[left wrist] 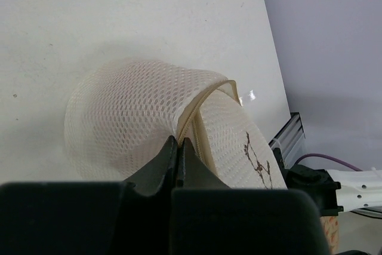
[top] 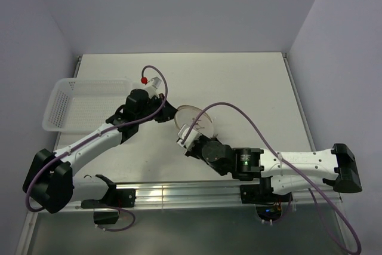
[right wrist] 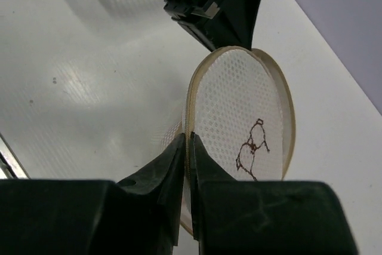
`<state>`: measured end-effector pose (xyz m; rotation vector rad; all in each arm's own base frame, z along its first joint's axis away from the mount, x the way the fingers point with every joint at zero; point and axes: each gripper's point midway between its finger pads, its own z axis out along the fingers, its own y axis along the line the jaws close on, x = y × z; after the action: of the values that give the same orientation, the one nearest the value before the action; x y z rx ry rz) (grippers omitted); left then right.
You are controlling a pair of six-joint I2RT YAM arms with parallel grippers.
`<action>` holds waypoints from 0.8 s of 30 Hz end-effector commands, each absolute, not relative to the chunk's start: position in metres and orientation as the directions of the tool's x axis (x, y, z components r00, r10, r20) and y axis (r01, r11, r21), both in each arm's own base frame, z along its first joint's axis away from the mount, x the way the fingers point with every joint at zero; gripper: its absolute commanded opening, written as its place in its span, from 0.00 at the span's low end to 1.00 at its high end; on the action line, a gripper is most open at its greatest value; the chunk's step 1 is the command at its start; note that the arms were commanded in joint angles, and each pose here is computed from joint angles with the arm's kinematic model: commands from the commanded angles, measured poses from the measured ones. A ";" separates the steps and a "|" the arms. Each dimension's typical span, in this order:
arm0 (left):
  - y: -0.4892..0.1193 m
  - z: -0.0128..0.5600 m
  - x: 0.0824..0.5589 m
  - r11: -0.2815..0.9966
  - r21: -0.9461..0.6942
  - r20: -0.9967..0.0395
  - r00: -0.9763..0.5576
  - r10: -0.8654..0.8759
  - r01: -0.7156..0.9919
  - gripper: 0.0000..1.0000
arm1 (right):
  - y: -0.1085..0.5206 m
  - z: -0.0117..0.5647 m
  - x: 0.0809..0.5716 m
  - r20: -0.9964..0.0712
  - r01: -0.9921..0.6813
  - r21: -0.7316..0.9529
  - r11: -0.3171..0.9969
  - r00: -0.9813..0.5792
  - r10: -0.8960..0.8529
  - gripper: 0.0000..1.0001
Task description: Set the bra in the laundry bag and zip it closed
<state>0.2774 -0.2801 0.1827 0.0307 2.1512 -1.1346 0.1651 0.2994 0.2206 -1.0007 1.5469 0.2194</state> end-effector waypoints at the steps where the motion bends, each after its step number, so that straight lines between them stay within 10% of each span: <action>1: -0.285 0.206 0.279 0.566 -0.736 -0.606 -0.735 -0.306 0.372 0.00 | 0.312 0.211 0.157 -0.888 -0.735 -0.343 0.586 0.050 -0.457 0.14; 9: -0.280 0.194 0.281 0.584 -0.726 -0.609 -0.733 -0.302 0.363 0.00 | 0.315 0.206 0.156 -0.902 -0.767 -0.198 0.611 -0.102 -0.420 0.65; 16: -0.278 0.196 0.284 0.585 -0.722 -0.618 -0.724 -0.306 0.369 0.00 | 0.275 0.263 0.188 -0.961 -0.701 0.159 0.695 -0.271 -0.053 0.69; 24: -0.272 0.199 0.293 0.619 -0.698 -0.645 -0.692 -0.324 0.360 0.24 | 0.224 0.232 0.261 -0.886 -0.470 0.320 0.823 -0.457 0.083 0.75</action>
<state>0.2819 -0.2738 0.1781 0.0231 2.1428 -1.1199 0.2530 0.2211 0.2397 -0.3728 1.8674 0.5638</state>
